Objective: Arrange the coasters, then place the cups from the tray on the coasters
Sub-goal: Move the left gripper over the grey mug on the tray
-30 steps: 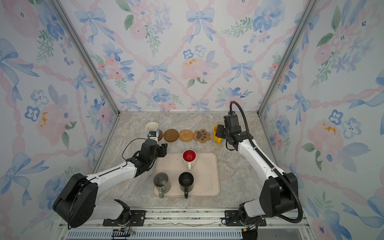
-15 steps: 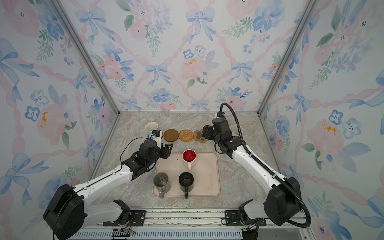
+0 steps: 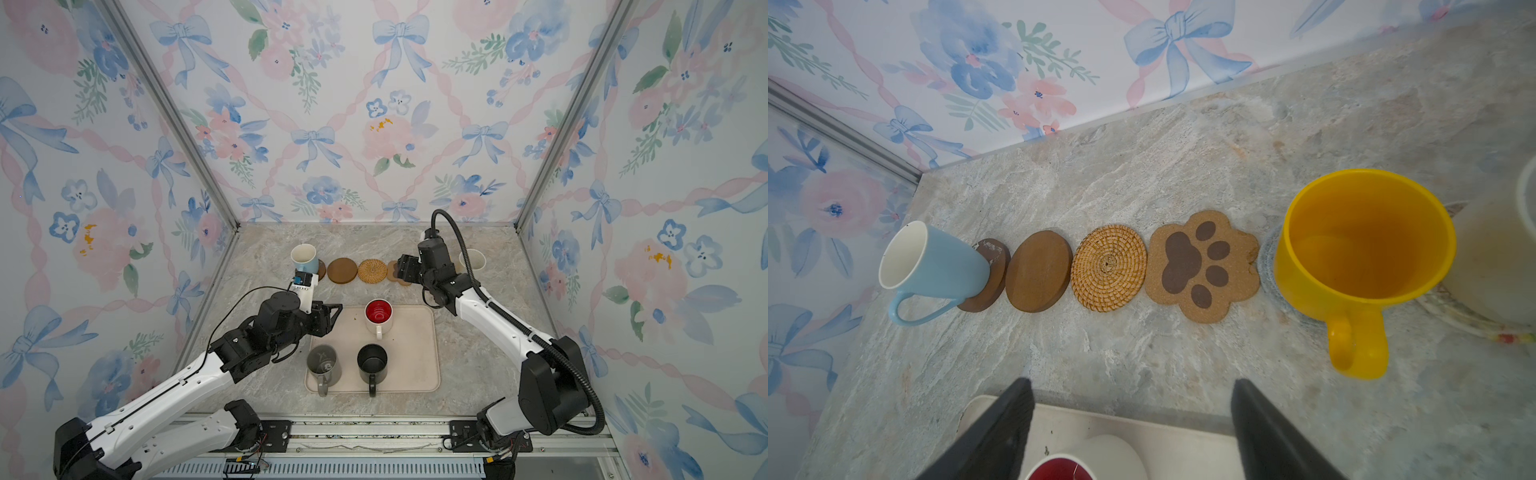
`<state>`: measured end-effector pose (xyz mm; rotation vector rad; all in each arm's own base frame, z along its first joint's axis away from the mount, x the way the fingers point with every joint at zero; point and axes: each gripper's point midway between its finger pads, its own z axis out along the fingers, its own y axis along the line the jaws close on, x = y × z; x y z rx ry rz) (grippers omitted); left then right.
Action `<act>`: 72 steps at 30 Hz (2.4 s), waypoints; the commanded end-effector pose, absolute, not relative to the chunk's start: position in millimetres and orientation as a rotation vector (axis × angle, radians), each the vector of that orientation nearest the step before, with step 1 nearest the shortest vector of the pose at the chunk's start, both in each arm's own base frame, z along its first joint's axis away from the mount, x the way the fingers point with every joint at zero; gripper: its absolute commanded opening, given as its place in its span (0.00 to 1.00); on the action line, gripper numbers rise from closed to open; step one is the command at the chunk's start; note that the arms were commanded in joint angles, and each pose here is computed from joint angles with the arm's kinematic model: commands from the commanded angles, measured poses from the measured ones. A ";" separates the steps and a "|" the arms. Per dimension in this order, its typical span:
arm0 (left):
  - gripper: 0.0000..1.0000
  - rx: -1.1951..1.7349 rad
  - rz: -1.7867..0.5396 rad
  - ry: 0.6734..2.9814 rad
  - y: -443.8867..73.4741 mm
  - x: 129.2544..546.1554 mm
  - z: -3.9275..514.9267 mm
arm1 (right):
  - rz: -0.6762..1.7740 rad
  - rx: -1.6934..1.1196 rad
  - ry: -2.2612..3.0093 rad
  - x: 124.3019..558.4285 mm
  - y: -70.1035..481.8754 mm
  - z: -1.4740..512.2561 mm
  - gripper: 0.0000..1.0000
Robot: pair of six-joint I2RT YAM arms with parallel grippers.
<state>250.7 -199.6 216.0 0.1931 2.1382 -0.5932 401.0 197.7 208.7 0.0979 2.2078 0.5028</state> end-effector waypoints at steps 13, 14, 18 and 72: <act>0.54 0.188 -0.689 2.483 -190.6 167.3 153.7 | 0.576 0.115 2.227 407.5 201.3 193.2 0.78; 0.53 0.189 -0.691 2.498 -189.6 163.3 151.8 | 0.575 0.115 2.230 407.1 201.2 192.1 0.78; 0.52 0.184 -0.710 2.523 -186.4 151.6 149.2 | 0.581 0.117 2.231 407.2 201.4 191.0 0.78; 0.43 0.263 -0.713 2.735 -174.9 100.7 126.2 | 0.636 0.101 2.259 410.2 212.8 180.6 0.78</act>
